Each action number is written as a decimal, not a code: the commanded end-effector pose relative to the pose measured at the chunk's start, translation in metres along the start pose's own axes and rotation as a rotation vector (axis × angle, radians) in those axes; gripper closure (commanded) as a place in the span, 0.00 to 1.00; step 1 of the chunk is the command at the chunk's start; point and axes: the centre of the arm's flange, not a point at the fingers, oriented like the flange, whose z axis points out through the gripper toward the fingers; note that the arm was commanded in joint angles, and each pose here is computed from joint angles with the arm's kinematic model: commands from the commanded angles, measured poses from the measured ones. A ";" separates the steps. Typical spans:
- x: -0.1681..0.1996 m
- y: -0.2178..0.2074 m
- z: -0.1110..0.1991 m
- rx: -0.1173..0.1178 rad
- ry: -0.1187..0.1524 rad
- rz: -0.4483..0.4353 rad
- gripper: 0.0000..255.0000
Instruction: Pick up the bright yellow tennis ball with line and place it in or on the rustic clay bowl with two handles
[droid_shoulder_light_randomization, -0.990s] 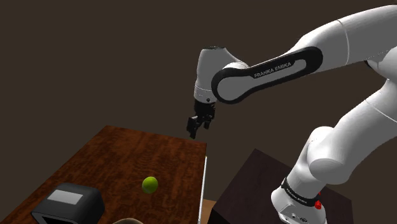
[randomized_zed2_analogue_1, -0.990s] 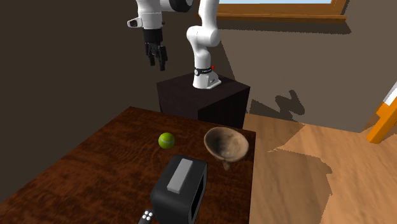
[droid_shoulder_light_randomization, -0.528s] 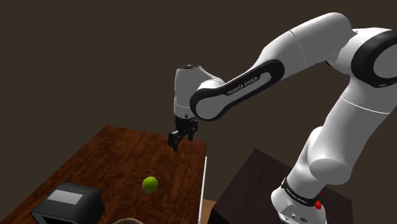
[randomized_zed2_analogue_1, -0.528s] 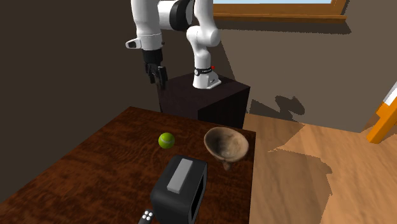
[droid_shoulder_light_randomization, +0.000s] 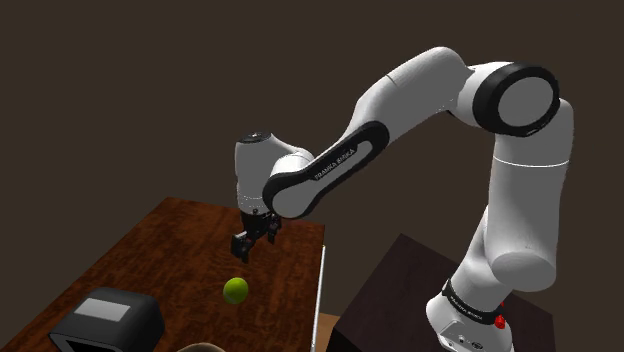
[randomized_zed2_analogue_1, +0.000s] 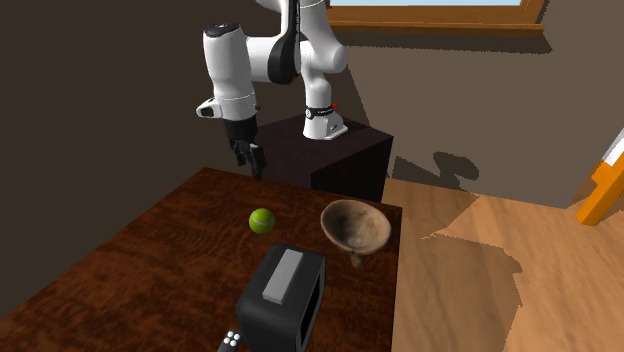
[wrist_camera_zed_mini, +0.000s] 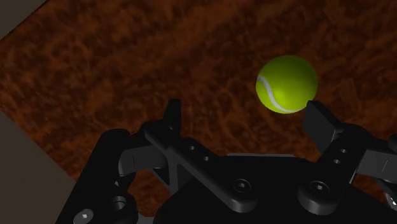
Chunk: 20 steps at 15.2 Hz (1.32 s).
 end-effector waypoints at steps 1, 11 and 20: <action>0.015 -0.016 0.021 -0.002 -0.005 0.001 0.00; 0.048 -0.064 0.096 -0.010 -0.021 0.001 0.00; 0.047 -0.064 0.114 -0.010 -0.021 0.001 0.00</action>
